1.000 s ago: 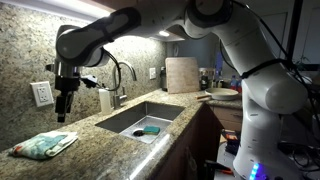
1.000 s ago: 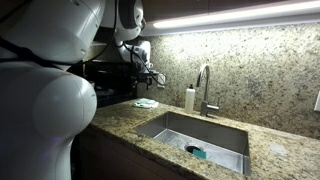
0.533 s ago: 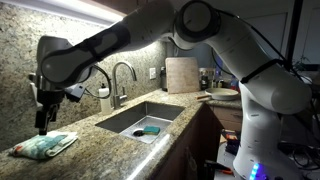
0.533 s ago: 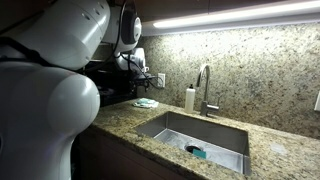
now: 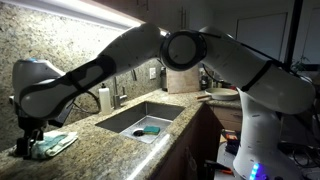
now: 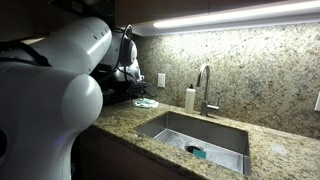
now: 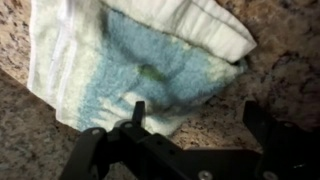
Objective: Use the towel to wipe the countertop
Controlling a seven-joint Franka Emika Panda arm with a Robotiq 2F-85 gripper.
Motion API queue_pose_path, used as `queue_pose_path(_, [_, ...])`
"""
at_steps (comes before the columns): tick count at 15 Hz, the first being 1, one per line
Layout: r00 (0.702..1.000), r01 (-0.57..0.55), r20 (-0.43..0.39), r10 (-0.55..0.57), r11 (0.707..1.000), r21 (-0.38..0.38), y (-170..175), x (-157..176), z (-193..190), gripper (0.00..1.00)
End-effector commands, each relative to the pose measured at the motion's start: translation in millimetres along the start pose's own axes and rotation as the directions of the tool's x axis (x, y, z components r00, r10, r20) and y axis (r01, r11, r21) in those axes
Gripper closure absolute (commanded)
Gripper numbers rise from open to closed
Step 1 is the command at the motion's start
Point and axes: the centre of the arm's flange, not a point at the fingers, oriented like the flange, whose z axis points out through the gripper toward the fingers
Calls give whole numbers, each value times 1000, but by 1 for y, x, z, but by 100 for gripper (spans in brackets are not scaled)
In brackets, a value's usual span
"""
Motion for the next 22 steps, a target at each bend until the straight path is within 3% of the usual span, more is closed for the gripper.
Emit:
queue_pose_path(1, [998, -12, 57, 12, 1000, 2, 6, 19, 36, 0])
queue_pose_path(2, [997, -17, 78, 16, 1000, 11, 8, 14, 43, 25])
queue_pose_path(4, [995, -29, 99, 26, 999, 29, 16, 6, 45, 33])
queue_pose_path(8, [994, -66, 96, 58, 994, 83, 30, -13, 29, 60])
queue_pose_path(12, [993, -100, 86, 83, 971, 215, 25, -39, 25, 85])
queue_pose_path(17, [984, -157, 133, 115, 914, 375, 1, -79, 31, 95])
queue_pose_path(22, [962, -238, 206, 176, 913, 331, 0, -109, 9, 89])
